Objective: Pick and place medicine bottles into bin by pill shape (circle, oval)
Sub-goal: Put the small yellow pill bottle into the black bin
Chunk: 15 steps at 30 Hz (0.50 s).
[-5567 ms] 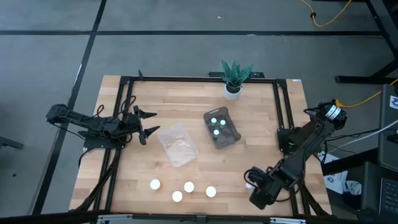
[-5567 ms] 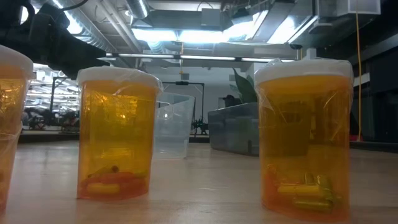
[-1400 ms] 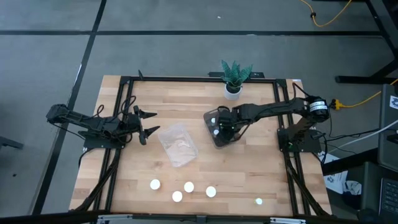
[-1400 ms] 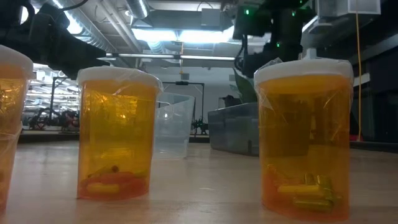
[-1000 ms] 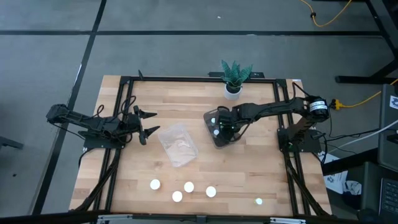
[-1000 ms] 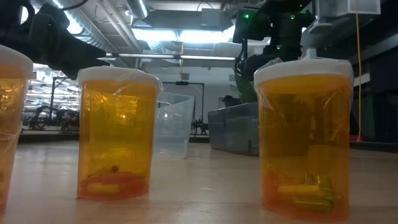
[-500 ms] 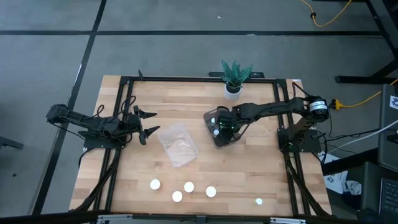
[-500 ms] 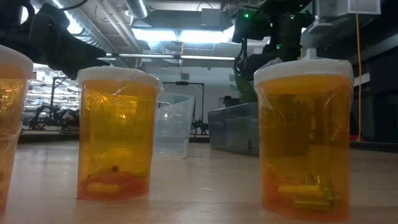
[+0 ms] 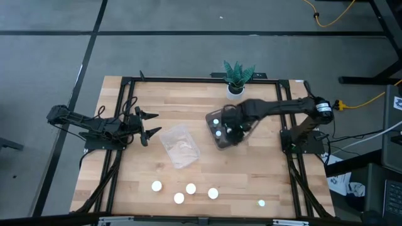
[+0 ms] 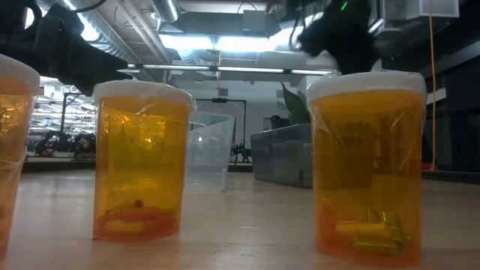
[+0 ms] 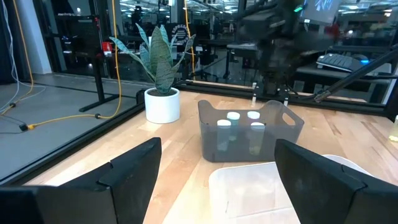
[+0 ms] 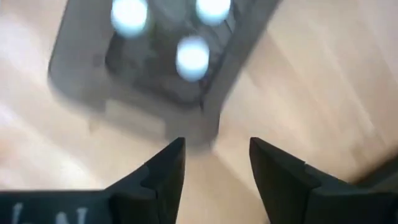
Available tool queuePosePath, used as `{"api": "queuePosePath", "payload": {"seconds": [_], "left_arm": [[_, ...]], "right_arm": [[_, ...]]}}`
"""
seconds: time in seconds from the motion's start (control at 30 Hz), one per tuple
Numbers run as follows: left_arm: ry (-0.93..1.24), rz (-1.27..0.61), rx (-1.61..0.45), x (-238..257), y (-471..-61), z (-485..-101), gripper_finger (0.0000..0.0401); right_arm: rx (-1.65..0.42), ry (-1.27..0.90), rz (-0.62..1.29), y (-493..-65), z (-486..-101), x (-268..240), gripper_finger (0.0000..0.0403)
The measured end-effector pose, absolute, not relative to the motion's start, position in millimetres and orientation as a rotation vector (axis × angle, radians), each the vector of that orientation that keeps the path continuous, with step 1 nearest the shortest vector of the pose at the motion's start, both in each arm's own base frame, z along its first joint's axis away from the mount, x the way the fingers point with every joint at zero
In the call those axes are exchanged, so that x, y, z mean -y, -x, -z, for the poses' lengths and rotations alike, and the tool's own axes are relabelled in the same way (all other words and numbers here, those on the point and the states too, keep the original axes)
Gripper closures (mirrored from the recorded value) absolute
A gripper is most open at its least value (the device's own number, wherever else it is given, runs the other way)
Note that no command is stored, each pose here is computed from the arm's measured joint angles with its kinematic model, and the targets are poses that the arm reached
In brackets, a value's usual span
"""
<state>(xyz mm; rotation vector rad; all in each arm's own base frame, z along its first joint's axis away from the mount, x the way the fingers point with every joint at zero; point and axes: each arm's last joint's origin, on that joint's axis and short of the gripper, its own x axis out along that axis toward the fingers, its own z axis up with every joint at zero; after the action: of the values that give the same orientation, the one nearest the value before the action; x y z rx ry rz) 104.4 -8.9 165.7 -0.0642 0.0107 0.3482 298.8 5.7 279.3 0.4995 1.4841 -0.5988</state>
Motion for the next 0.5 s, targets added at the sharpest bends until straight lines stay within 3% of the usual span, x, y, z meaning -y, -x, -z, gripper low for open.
{"api": "queuePosePath", "payload": {"seconds": [0.27, 0.5], "left_arm": [[0.064, -0.348, -0.011, 8.9, -104.4, -165.7, 0.0096], [0.064, -0.348, -0.011, 8.9, -104.4, -165.7, 0.0096]], "right_arm": [[-1.578, -0.413, 0.533, -254.1, -303.3, -106.9, 0.0223], [-1.612, -0.581, 0.566, -202.4, -301.0, -198.2, 0.0223]]}}
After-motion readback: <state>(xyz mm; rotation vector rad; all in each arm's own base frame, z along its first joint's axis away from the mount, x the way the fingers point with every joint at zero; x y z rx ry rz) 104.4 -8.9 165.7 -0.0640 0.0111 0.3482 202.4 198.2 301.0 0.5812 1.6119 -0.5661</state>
